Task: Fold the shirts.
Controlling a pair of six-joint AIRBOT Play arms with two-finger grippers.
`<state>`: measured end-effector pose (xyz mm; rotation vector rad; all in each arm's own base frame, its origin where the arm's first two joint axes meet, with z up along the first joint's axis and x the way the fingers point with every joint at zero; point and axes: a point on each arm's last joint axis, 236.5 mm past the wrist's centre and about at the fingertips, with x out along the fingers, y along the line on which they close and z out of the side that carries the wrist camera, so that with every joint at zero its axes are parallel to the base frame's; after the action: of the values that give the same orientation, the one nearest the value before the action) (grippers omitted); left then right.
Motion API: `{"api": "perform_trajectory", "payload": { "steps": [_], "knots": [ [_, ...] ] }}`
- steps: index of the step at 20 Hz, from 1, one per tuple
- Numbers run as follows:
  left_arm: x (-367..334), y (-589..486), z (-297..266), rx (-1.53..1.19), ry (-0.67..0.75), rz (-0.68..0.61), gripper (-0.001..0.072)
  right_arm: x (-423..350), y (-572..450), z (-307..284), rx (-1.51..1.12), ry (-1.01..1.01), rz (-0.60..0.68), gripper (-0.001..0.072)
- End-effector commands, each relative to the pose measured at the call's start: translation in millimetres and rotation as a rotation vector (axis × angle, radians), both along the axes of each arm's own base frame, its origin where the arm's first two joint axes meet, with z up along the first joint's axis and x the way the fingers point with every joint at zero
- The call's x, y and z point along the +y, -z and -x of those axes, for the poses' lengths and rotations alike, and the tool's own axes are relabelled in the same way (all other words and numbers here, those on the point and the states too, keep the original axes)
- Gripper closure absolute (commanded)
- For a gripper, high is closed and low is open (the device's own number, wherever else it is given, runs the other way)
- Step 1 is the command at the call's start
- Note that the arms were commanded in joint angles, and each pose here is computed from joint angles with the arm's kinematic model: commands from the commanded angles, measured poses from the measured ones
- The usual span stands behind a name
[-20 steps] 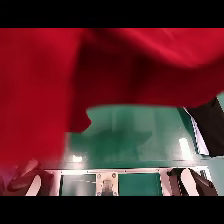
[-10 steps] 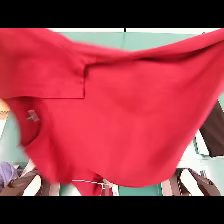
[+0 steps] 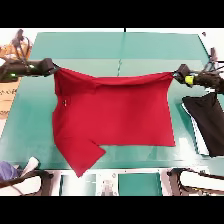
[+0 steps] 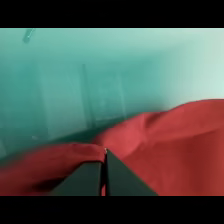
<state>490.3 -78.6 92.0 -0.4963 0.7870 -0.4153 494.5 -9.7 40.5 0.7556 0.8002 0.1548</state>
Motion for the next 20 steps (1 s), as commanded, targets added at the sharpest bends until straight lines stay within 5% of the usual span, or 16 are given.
{"api": "perform_trajectory", "payload": {
  "steps": [1,10,20],
  "knots": [
    [15,36,-41,-0.006,-0.108,0.0,0.0685,-7,36,-37,0.027,0.005,-0.017,0.0696],
    [28,-49,-88,-0.222,-0.149,-0.017,0.0686,-20,-9,-80,-0.097,0.006,0.022,0.0696],
    [12,50,-9,0.154,0.094,-0.158,0.0685,-4,29,-22,0.125,-0.198,0.05,0.0698]
  ]
}}
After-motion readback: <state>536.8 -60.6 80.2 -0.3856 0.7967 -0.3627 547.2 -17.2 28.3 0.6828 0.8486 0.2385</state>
